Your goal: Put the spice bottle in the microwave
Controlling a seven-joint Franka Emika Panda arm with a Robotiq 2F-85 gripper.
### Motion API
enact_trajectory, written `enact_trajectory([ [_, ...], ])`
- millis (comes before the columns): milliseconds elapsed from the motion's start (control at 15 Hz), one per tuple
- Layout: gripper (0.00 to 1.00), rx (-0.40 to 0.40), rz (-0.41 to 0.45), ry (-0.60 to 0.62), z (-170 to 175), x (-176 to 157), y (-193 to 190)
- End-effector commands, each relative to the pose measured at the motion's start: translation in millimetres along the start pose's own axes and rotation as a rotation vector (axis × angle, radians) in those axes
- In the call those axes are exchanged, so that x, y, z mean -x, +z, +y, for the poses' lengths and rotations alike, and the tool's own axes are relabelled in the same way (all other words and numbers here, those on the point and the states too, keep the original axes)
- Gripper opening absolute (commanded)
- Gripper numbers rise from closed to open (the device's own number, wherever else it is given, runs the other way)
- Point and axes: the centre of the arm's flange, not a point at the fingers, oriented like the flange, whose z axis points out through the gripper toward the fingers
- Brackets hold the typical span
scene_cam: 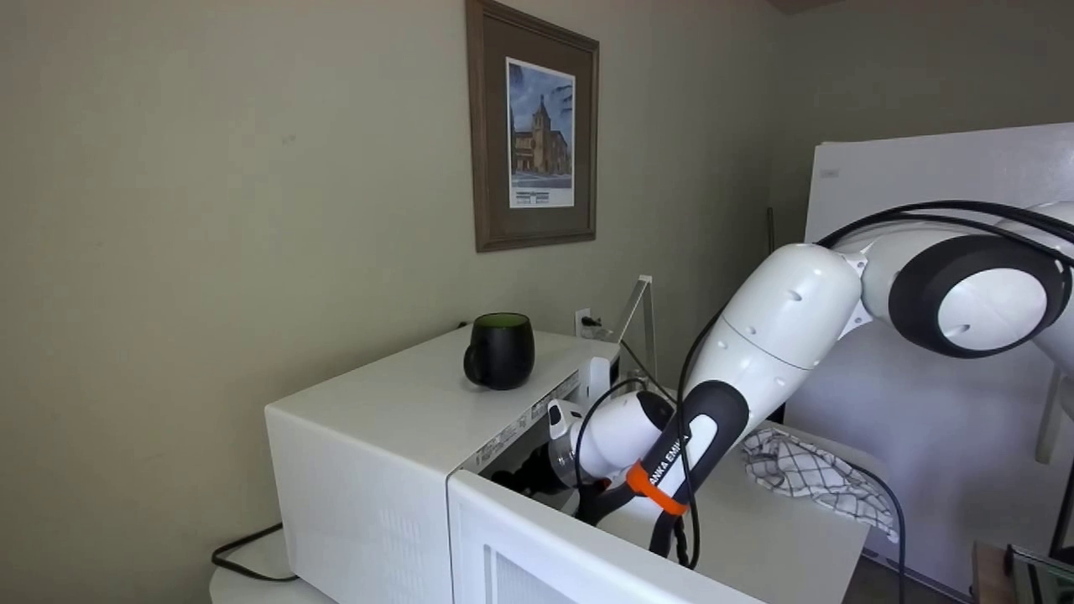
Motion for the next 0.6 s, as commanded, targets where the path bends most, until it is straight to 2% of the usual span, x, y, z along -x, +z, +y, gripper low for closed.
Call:
enact_trajectory([
  [0,0.33,-0.011,-0.016,-0.010,-1.3,-10.3,10.7],
  [67,0.73,-0.014,-0.020,-0.009,-1.2,-12.9,11.6],
  [133,0.75,-0.012,-0.021,-0.010,-1.2,-16.0,12.3],
  [333,0.96,-0.013,-0.019,-0.010,-0.6,-19.7,10.1],
  [400,1.00,-0.009,-0.026,-0.013,0.4,-20.2,8.9],
  [533,1.00,-0.007,-0.052,-0.016,2.5,-20.0,4.0],
])
